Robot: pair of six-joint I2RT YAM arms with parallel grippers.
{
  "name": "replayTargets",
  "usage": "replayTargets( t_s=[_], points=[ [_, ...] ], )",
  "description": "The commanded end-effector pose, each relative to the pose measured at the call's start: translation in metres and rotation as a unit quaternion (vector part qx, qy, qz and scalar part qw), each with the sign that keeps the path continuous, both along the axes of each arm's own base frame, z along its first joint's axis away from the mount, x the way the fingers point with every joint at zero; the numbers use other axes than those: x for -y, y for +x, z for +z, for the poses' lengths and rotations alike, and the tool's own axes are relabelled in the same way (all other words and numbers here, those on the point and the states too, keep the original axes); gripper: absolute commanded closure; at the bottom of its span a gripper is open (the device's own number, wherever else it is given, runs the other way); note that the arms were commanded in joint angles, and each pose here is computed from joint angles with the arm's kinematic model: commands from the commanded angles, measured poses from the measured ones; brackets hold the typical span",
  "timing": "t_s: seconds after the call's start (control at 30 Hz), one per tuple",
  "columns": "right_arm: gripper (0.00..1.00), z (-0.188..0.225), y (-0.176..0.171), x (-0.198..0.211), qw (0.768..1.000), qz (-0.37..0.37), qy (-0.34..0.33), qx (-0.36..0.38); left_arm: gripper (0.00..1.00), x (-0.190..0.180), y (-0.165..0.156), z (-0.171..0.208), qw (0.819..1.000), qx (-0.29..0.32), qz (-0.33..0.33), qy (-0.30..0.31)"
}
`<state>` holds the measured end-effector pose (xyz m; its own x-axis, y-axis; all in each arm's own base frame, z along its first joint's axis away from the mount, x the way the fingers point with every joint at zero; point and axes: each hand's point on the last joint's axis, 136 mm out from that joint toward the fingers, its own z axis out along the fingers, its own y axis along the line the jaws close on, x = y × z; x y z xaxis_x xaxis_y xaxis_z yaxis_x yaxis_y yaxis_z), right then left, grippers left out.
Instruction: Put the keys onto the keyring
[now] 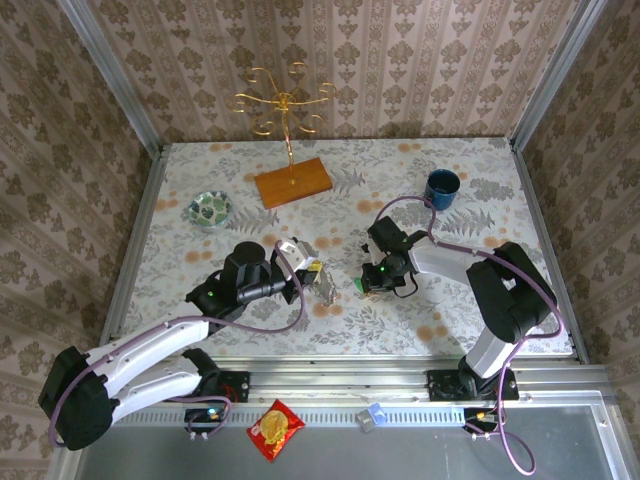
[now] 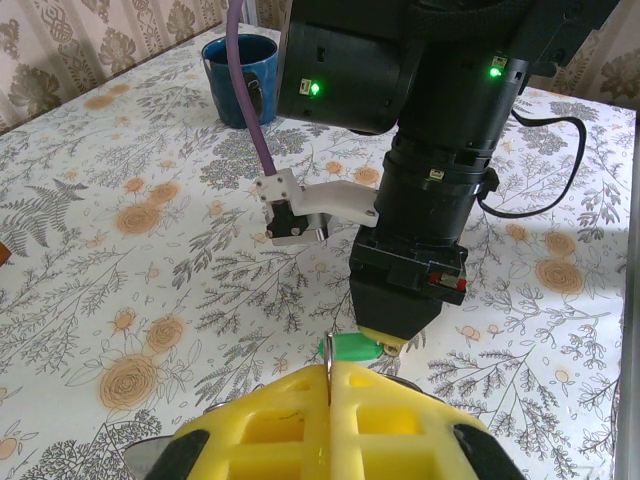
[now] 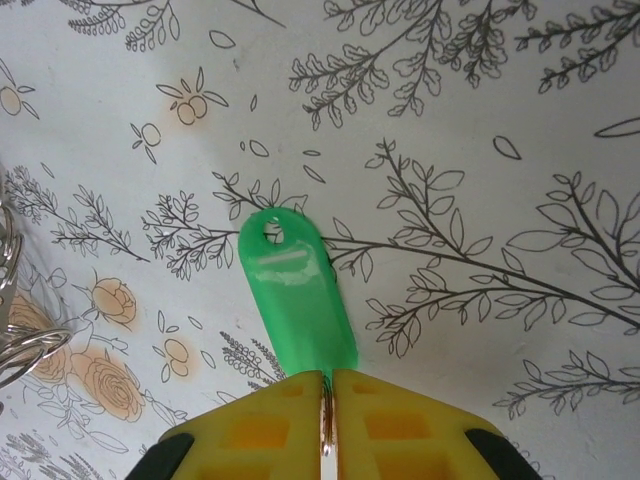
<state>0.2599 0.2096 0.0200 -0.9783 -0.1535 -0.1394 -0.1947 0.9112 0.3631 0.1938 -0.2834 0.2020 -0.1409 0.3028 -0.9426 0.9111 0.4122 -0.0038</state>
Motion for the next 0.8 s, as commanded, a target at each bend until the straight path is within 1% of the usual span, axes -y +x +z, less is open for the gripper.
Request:
replayTargets(
  t_s=[0.0, 0.77],
  points=[
    [0.87, 0.0021, -0.0022, 0.0006, 1.0, 0.012, -0.003, -0.011, 1.0, 0.0028, -0.0032, 0.0063, 1.0, 0.014, -0.013, -0.009],
    [0.88, 0.0002, -0.0052, 0.001, 0.999, 0.025, -0.009, -0.022, 1.0, 0.0032, -0.0032, 0.0061, 1.0, 0.014, -0.014, -0.009]
  ],
)
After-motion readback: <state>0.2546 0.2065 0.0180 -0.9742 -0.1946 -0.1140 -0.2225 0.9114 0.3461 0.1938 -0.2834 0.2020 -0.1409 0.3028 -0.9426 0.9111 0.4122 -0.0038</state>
